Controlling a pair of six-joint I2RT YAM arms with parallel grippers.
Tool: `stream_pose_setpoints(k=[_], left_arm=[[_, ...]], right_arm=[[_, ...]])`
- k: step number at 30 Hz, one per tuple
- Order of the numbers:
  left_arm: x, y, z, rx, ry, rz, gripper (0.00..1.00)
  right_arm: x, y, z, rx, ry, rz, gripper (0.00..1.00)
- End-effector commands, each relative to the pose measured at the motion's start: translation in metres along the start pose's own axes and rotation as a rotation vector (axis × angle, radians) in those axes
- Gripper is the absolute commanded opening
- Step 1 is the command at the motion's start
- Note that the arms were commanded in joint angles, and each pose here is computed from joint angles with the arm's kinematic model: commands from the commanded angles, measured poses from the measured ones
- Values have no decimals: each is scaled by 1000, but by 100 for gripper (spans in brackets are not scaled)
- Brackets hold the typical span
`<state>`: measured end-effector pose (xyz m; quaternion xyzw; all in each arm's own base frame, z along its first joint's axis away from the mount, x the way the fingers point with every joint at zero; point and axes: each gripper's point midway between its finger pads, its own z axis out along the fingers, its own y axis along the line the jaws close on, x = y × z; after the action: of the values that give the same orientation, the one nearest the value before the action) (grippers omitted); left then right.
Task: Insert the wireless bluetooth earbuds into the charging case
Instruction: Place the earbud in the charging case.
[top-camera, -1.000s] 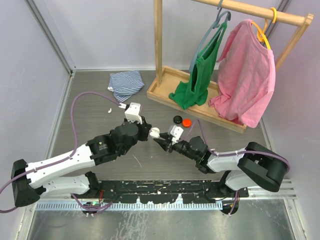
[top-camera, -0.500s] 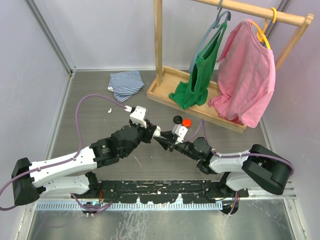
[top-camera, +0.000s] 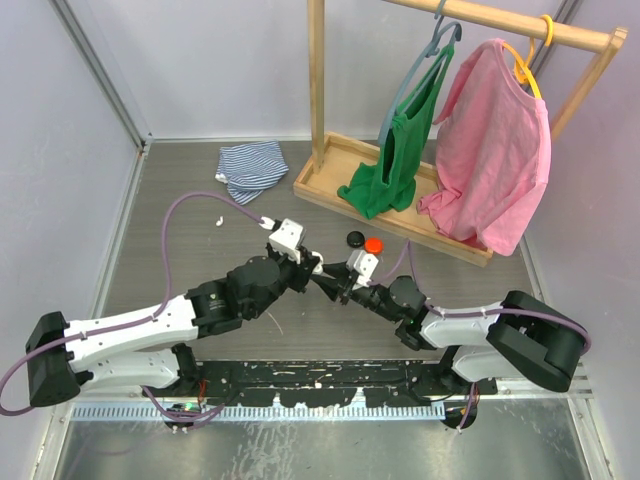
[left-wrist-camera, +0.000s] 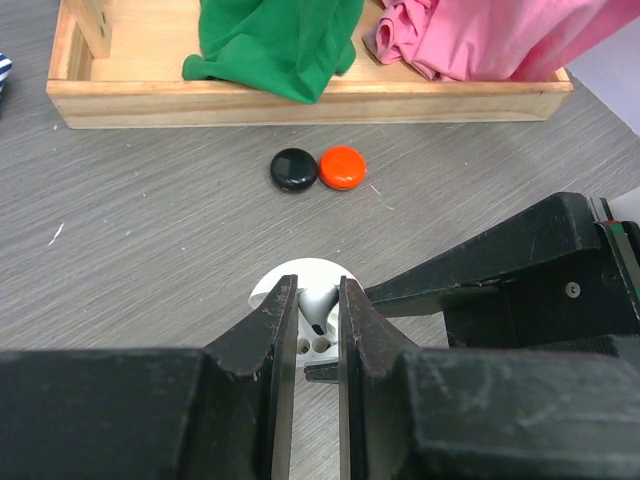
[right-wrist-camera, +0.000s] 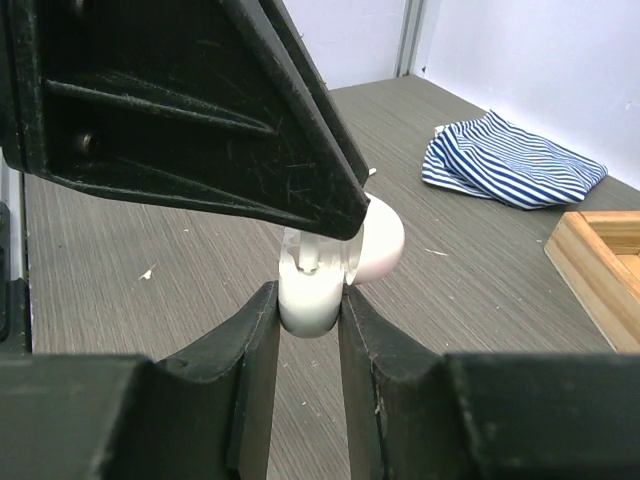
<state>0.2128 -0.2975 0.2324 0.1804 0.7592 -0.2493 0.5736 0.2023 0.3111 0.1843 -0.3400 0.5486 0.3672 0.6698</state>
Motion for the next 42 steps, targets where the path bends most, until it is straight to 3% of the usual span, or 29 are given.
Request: stream_pose_setpoints(k=[1,23,42], left_arm=[[-16,-7,-2,24,-66,1,15],[-1,-16,-2,45,-30,158,16],[1,-16,-5,55,-20,172,17]], right_arm=[[-32,-2,1,17,-114,-2,1],[-37,-5,-4,36,-136,-6,1],[-38,-6,-6,44,-143,-3,1]])
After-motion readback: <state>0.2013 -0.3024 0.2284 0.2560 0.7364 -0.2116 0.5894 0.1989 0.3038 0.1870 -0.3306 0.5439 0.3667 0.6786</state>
